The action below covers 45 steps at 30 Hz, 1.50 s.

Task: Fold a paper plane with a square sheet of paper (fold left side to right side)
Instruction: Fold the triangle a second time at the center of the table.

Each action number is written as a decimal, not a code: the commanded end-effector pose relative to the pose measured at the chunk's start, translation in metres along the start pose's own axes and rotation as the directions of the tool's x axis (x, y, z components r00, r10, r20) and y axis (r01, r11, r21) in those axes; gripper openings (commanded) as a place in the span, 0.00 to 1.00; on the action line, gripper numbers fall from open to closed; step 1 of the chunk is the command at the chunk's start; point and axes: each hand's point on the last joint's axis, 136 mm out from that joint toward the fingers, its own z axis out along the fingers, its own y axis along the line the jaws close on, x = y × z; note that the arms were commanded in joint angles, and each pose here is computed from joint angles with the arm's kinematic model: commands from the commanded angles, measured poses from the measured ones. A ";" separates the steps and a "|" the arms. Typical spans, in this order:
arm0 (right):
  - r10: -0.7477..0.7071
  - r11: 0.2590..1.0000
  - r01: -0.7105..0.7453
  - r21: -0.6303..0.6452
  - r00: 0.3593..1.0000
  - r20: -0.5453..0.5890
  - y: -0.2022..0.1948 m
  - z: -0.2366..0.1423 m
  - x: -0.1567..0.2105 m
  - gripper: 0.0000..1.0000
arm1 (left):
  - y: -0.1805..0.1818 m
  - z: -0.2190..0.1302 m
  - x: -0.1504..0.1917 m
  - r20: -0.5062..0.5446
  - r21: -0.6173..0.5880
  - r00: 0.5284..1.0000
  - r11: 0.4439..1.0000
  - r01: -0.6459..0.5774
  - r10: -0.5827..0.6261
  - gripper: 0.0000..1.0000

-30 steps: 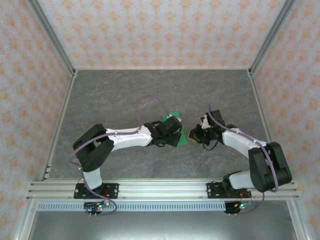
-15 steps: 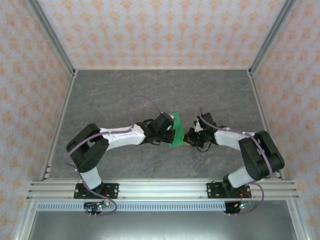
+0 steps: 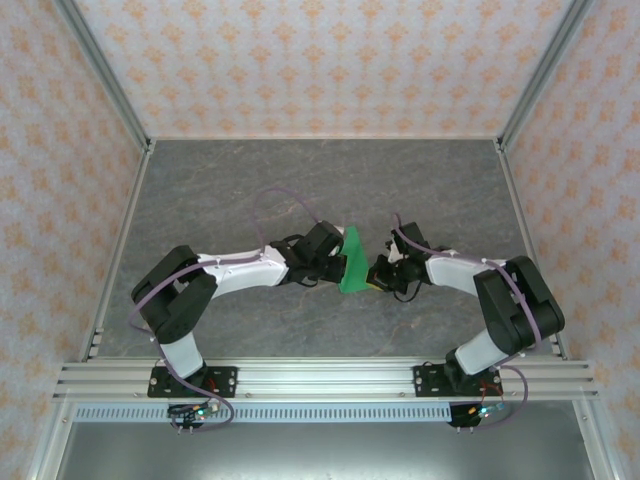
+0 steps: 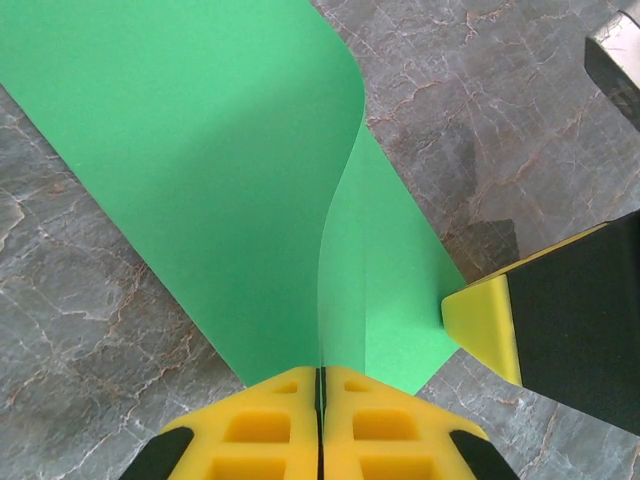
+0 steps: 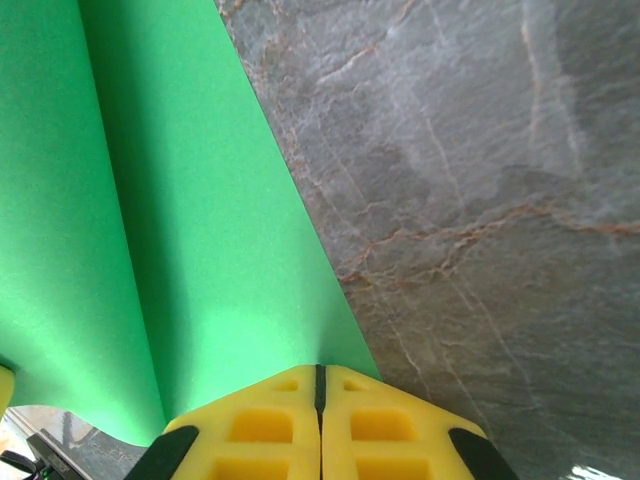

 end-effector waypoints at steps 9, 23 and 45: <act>0.004 0.997 -0.001 0.074 0.999 -0.040 -0.017 0.007 0.009 0.08 | 0.014 0.017 0.010 -0.053 -0.042 0.998 0.999 -0.022 0.020 0.08; 0.005 0.997 -0.001 0.079 0.999 -0.051 -0.018 0.009 0.011 0.08 | 0.023 0.024 0.004 -0.042 -0.061 0.999 0.998 -0.004 0.002 0.08; 0.008 0.996 -0.003 0.087 0.998 -0.063 -0.022 0.011 0.014 0.08 | 0.024 0.035 0.009 -0.072 -0.064 0.997 0.998 -0.004 -0.001 0.08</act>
